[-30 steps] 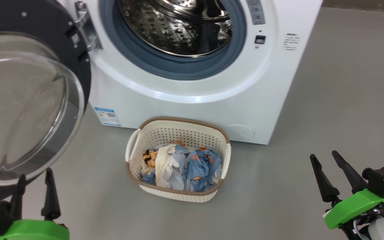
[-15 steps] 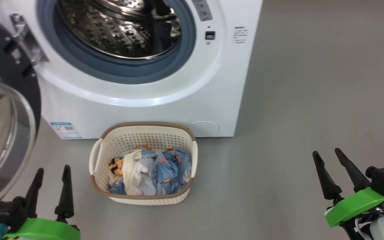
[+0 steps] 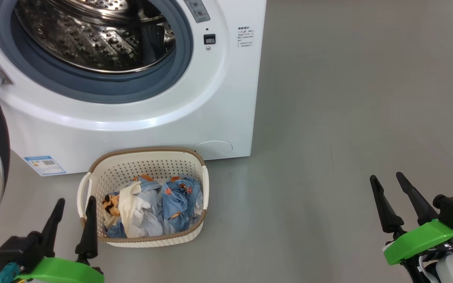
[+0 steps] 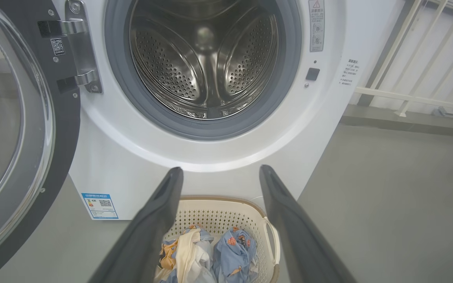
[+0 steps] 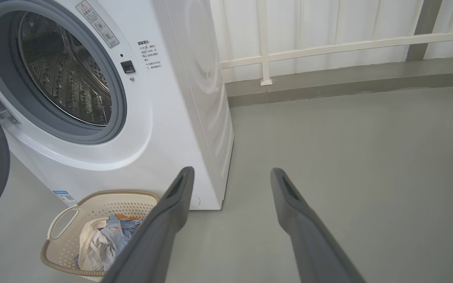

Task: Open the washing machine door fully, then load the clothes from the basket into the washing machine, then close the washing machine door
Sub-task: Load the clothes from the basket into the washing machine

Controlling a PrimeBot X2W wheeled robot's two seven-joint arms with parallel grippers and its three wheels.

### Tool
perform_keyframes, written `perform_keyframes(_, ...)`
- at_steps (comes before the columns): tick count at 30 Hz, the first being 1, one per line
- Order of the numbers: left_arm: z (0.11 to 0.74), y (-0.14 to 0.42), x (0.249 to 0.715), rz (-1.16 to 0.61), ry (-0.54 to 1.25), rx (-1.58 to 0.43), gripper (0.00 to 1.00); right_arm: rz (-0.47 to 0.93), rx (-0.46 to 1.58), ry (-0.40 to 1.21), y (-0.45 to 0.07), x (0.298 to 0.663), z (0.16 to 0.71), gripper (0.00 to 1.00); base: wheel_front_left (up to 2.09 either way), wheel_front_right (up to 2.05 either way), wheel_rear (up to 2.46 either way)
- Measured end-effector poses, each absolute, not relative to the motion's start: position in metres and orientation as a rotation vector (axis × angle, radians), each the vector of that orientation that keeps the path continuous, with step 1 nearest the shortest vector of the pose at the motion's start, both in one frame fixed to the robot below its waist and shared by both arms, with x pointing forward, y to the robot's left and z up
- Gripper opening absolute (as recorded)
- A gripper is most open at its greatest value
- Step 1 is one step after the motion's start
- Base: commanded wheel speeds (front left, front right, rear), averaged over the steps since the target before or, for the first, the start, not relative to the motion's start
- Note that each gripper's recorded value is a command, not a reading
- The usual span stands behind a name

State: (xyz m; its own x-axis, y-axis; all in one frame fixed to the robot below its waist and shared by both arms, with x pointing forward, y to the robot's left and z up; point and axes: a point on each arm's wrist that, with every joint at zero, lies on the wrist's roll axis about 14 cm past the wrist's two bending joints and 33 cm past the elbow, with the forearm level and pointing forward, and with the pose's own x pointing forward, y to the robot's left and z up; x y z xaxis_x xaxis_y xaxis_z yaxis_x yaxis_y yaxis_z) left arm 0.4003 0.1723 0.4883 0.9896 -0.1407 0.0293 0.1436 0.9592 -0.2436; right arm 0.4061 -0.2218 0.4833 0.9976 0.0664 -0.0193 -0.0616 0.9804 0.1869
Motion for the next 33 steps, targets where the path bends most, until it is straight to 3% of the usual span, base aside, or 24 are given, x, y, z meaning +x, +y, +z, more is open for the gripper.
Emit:
perform_keyframes(13,0.4823,0.1717,0.4004,-0.151,0.009,-0.260,1.00,0.059,0.198,0.031,-0.2209,0.4079,0.4799,1.00,0.04,-0.14,0.10)
perform_keyframes(33,0.4800,0.1691,0.4019,-0.163,0.018,-0.268,1.00,0.061,0.204,0.037,-0.2182,0.4078,0.4778,1.00,0.89,-1.25,0.36)
